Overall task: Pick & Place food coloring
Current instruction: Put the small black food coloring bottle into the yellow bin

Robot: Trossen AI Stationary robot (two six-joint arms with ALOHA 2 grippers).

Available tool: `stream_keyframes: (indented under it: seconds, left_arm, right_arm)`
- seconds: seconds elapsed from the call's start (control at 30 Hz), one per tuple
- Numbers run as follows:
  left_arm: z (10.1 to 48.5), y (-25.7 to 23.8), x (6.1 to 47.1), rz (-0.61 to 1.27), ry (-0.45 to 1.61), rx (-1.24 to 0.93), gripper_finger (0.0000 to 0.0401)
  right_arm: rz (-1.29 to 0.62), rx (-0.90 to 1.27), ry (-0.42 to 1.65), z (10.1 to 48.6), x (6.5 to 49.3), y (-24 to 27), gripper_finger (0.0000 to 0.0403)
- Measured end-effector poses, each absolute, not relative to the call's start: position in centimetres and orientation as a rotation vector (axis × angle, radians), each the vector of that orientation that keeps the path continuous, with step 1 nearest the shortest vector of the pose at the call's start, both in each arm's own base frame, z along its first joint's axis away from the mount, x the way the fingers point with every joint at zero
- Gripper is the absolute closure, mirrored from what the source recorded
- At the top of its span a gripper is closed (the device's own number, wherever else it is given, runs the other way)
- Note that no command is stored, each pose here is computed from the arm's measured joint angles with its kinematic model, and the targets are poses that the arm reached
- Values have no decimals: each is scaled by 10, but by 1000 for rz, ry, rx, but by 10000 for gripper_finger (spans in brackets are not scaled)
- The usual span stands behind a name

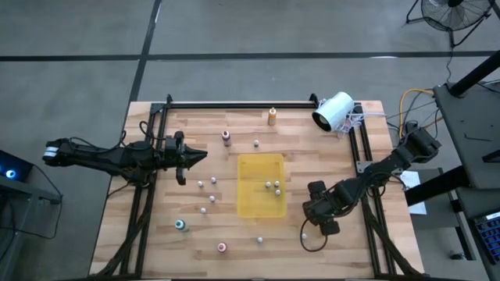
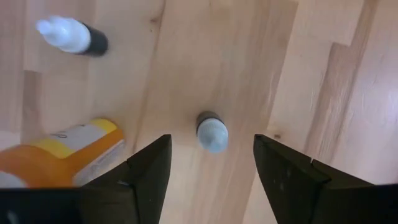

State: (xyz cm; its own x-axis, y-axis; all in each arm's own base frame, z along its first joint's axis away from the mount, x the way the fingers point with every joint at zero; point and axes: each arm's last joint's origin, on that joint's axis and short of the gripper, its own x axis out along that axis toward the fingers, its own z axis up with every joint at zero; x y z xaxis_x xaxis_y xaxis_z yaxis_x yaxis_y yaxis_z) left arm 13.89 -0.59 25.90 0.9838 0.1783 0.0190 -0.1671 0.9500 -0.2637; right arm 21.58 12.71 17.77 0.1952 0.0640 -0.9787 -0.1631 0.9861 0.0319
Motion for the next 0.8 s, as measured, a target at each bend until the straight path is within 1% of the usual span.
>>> stream_keyframes:
  seconds: [0.17, 0.47, 0.6, 0.8]
  left_arm:
    - [259, -6, 139, 175, -43, -265, 401]
    - [259, -6, 139, 176, -44, -265, 401]
    - [259, -6, 139, 175, -44, -265, 401]
    - [259, -6, 139, 175, -42, -264, 401]
  right_arm:
    - [198, -41, 1363, 186, 218, 130, 183]
    - [198, -11, 1378, 193, 213, 127, 183]
    - [176, 2, 1401, 198, 210, 123, 183]
    - [87, 108, 1404, 209, 212, 112, 183]
